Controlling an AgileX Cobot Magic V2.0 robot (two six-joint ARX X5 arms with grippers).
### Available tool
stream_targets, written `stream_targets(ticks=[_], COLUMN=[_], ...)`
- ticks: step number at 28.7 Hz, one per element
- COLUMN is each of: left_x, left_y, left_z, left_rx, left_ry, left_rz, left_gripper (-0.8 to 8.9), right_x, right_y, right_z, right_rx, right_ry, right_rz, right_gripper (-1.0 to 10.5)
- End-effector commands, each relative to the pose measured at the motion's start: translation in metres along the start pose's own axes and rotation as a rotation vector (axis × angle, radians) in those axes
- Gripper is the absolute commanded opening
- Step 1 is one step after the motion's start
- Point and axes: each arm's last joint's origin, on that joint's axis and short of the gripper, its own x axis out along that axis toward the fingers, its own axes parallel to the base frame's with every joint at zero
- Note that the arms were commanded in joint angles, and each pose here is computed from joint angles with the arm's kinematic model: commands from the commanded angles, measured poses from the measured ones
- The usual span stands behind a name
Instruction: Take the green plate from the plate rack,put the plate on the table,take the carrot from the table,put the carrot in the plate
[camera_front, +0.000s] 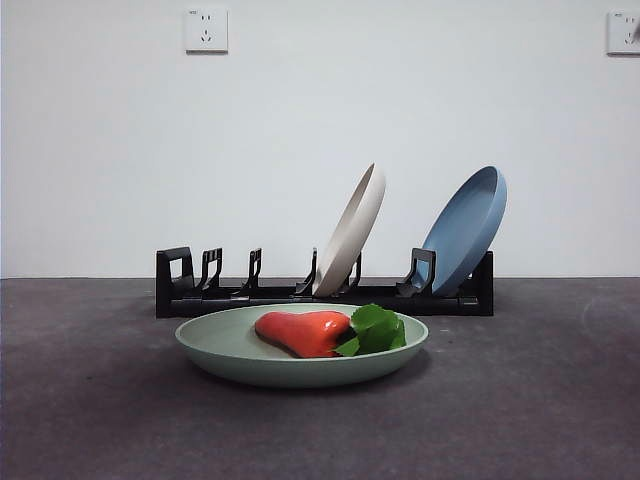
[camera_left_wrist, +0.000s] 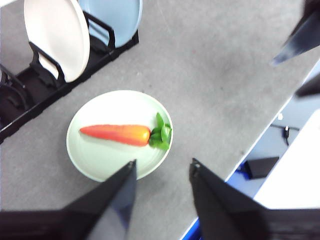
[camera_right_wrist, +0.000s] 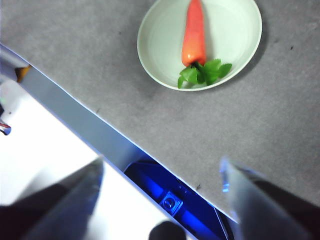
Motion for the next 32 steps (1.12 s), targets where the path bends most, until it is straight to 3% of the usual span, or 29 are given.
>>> stream_targets(ticks=[1, 27, 32], left_x=[0.000, 0.000, -0.014], left_y=[-0.001, 0.000, 0.020], left_z=[-0.001, -0.001, 0.005], left_rx=[0.007, 0.008, 0.027], left_ry=[0.005, 0.010, -0.122], left_rz=[-0.003, 0.000, 0.154], left_gripper=[-0.08, -0.04, -0.03], right_x=[-0.003, -0.004, -0.004], right_y=[0.001, 0.001, 0.001], right_z=[-0.002, -0.002, -0.002], right_rx=[-0.018, -0.021, -0.021], right_ry=[-0.016, -0.021, -0.021], right_rz=[0.005, 0.002, 0.002], right_gripper=[-0.1, 0.0, 0.0])
